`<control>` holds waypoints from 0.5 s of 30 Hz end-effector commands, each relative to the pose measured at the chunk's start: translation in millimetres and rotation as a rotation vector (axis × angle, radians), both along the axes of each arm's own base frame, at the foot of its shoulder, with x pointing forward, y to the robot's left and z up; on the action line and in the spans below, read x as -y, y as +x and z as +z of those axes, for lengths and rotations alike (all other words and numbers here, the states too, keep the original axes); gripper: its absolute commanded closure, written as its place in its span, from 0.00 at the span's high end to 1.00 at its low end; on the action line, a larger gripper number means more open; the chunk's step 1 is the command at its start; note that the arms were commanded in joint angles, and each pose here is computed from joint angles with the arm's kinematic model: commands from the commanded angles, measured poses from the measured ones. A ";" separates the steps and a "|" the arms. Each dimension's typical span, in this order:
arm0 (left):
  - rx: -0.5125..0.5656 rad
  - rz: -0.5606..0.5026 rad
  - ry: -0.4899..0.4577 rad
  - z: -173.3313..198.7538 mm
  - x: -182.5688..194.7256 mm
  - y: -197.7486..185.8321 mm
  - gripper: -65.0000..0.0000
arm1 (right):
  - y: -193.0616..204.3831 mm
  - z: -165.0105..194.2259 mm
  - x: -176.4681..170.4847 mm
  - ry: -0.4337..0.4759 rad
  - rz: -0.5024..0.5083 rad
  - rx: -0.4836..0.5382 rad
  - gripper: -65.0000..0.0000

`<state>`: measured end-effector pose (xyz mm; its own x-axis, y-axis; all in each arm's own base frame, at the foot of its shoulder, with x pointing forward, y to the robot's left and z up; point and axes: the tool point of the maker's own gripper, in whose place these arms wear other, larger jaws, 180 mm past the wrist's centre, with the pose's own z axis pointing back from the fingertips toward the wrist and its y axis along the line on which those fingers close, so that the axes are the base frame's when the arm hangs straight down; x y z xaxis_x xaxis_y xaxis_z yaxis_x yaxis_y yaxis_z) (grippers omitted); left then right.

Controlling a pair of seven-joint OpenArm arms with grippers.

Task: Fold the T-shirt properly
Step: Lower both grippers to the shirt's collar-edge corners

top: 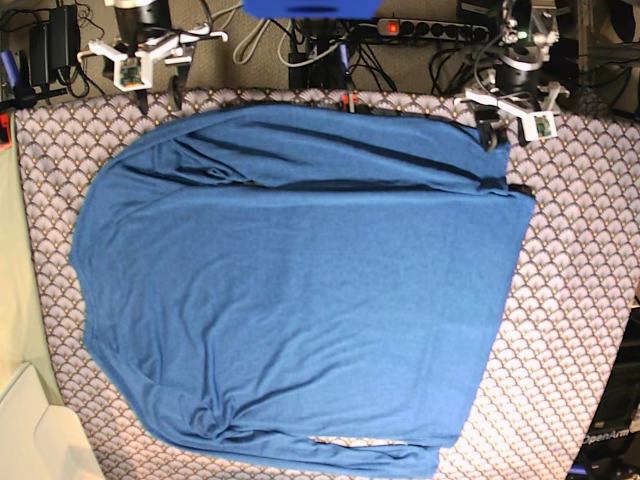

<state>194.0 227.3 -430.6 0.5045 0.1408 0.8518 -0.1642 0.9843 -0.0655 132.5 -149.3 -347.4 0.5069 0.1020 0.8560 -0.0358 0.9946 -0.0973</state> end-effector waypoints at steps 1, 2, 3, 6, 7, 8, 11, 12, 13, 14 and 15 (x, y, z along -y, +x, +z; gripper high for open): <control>0.001 -0.003 -0.006 1.3 1.9 1.5 0.56 | 1.1 7.5 0.2 -0.003 0.006 0.029 0.42; 0.006 -0.002 -0.007 2.1 2.3 3.4 0.56 | 1.1 7.5 0.2 -0.003 0.006 0.029 0.42; 0.009 0.000 -0.010 2.4 3.1 4.6 0.56 | 1.1 7.5 0.2 -0.003 0.006 0.029 0.42; 0.012 0.000 -0.010 2.9 3.5 5.8 0.55 | 0.9 7.2 -0.3 -0.002 0.007 0.027 0.42; 0.012 0.000 -0.010 2.9 3.5 5.8 0.52 | -0.1 5.3 0.0 -0.002 0.006 0.015 0.42; 0.012 0.000 -0.010 2.9 3.5 5.8 0.48 | -1.5 2.9 0.2 -0.003 0.004 0.000 0.42; 0.013 0.000 -0.010 3.2 3.5 6.4 0.28 | -0.5 -3.4 0.2 -0.002 0.000 -0.039 0.42; 0.013 0.000 -0.010 3.2 3.5 6.4 0.21 | -0.1 -4.6 0.5 -0.003 -0.001 -0.046 0.42; 0.015 0.000 -0.010 3.5 3.5 7.1 0.13 | -0.3 -5.6 0.6 -0.003 -0.001 -0.052 0.42; 0.020 -0.001 -0.010 4.5 3.5 9.1 0.06 | -0.5 -5.9 0.1 -0.002 -0.001 -0.054 0.42; 0.020 -0.001 -0.010 4.5 3.5 9.1 0.00 | 0.1 -5.6 0.1 -0.002 -0.001 -0.052 0.42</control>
